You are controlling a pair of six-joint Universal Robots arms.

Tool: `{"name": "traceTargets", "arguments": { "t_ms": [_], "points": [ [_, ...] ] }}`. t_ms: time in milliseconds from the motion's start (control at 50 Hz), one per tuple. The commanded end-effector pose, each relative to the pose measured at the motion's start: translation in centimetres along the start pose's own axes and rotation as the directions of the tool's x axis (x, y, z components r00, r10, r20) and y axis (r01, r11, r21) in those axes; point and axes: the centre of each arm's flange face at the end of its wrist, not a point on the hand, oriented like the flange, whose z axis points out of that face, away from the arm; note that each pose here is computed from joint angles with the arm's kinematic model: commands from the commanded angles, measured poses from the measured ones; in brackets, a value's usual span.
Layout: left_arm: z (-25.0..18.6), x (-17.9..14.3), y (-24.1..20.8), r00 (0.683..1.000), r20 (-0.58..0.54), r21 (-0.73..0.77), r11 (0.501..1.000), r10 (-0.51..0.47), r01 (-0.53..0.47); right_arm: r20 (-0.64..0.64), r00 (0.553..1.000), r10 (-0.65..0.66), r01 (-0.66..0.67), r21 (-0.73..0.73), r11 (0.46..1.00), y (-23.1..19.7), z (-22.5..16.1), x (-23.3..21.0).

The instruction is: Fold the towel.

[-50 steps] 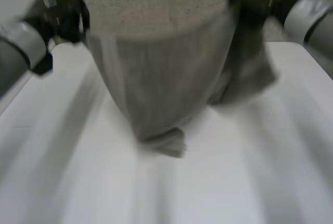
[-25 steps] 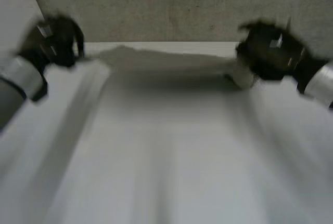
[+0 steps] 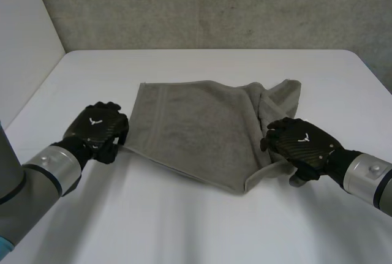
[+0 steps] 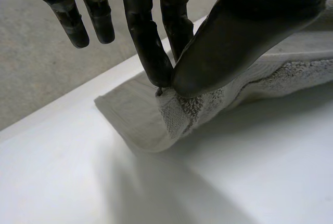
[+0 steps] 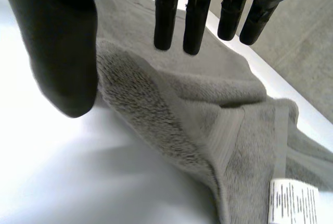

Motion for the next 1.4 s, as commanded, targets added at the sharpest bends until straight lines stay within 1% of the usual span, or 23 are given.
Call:
{"name": "traceTargets", "arguments": {
  "t_ms": [20,60,160,300,340,360,400,460,620,720,840,900,940,1020,1200,1400],
  "points": [
    [0.1,-1.1,-0.2,0.999,0.032,0.007,1.000,-0.009,0.009,-0.043,0.997,0.057,-0.058,-0.030,0.998,0.9,-0.3,1.1],
    [0.1,-1.3,-0.2,0.999,0.039,0.008,1.000,-0.011,0.010,-0.081,0.990,0.116,-0.119,-0.033,0.992,1.3,-0.6,2.1],
    [0.0,-1.6,0.4,0.998,0.051,-0.008,1.000,-0.023,0.023,-0.131,0.978,0.164,-0.168,-0.024,0.985,1.8,-1.0,3.6],
    [-0.1,-2.0,0.8,0.997,0.065,-0.017,0.999,-0.049,0.050,-0.187,0.970,0.154,-0.160,-0.016,0.987,2.5,-1.2,5.2],
    [-0.1,-2.2,1.0,0.994,0.073,-0.022,0.996,-0.082,0.084,-0.204,0.966,0.161,-0.168,-0.020,0.986,3.0,-1.3,5.7],
    [-0.1,-2.2,1.0,0.994,0.073,-0.022,0.996,-0.082,0.084,-0.204,0.966,0.161,-0.168,-0.020,0.986,3.0,-1.3,5.7],
    [-0.2,-2.4,1.0,0.990,0.076,-0.022,0.992,-0.123,0.125,-0.196,0.963,0.187,-0.197,-0.034,0.980,3.8,-1.1,5.6],
    [-0.1,-2.5,1.0,0.986,0.077,-0.017,0.989,-0.148,0.150,-0.179,0.959,0.219,-0.232,-0.052,0.971,4.8,-0.6,5.2],
    [-0.2,-2.8,0.7,0.984,0.085,-0.009,0.988,-0.156,0.157,-0.165,0.941,0.296,-0.308,-0.058,0.950,6.5,0.6,5.0],
    [-0.4,-3.7,0.2,0.981,0.113,0.010,0.987,-0.160,0.160,-0.216,0.920,0.327,-0.344,-0.046,0.938,7.5,1.6,6.1],
    [-0.7,-4.3,-0.2,0.977,0.137,0.029,0.987,-0.162,0.160,-0.236,0.917,0.321,-0.339,-0.038,0.940,7.6,2.7,6.1],
    [-0.9,-4.6,-0.5,0.974,0.145,0.044,0.984,-0.176,0.171,-0.260,0.906,0.335,-0.354,-0.030,0.935,7.9,3.2,6.4],
    [-1.0,-4.8,-0.7,0.970,0.151,0.054,0.982,-0.188,0.182,-0.262,0.894,0.362,-0.381,-0.021,0.924,7.9,3.7,6.3],
    [-1.3,-5.1,-1.1,0.959,0.157,0.073,0.971,-0.235,0.226,-0.244,0.889,0.387,-0.403,-0.017,0.915,7.8,4.2,5.8],
    [-1.4,-5.0,-1.2,0.956,0.151,0.081,0.967,-0.252,0.242,-0.220,0.893,0.392,-0.406,-0.019,0.914,7.4,4.6,4.8],
    [-1.4,-5.1,-1.3,0.955,0.156,0.083,0.967,-0.252,0.242,-0.236,0.895,0.378,-0.390,-0.005,0.921,7.3,4.8,5.5]
  ]
}}
